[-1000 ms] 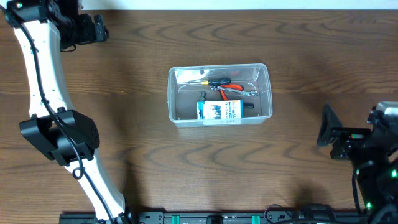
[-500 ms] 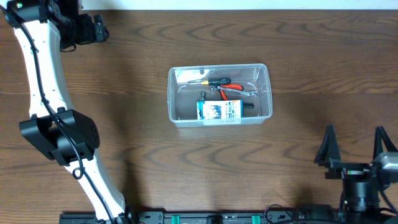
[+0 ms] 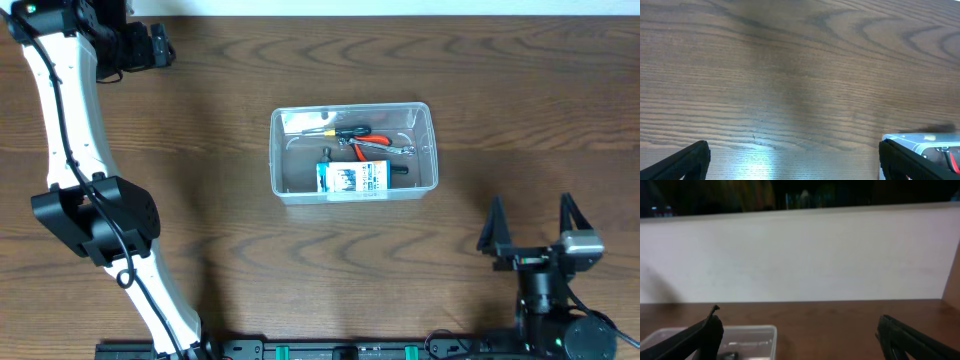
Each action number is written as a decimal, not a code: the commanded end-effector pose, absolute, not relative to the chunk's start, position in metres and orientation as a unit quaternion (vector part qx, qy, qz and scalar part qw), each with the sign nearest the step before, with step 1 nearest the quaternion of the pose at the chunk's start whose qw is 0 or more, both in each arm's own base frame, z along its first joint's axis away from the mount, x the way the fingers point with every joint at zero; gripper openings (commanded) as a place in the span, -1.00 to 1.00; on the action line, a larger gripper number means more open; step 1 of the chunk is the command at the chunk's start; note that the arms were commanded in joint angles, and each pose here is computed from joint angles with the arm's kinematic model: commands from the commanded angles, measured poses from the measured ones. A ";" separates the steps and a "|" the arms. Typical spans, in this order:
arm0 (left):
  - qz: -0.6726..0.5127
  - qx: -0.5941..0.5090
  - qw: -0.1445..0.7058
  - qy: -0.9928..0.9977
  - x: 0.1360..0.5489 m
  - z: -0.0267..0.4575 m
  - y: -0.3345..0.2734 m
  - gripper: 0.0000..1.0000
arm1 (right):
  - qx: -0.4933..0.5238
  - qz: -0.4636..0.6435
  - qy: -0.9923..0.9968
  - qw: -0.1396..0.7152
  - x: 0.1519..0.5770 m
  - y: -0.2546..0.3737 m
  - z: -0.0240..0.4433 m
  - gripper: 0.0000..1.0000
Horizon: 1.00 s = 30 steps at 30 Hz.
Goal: Pack container
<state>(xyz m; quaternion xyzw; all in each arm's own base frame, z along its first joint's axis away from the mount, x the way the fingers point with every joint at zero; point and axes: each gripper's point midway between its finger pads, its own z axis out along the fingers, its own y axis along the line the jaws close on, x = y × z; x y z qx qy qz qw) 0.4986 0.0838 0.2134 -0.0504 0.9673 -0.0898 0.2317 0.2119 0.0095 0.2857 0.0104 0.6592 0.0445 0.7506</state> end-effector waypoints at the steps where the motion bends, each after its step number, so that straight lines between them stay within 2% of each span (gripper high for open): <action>1: -0.092 -0.051 0.241 0.965 0.499 0.221 0.085 0.96 | 0.000 0.026 0.667 0.744 0.219 0.009 0.268 0.99; 21: -0.092 -0.051 0.241 0.965 0.499 0.221 0.085 0.96 | -0.009 -0.006 0.713 0.701 0.247 0.005 0.171 0.98; 30: -0.092 -0.051 0.241 0.965 0.499 0.221 0.085 0.96 | -0.015 -0.010 0.731 0.682 0.246 0.005 0.158 0.99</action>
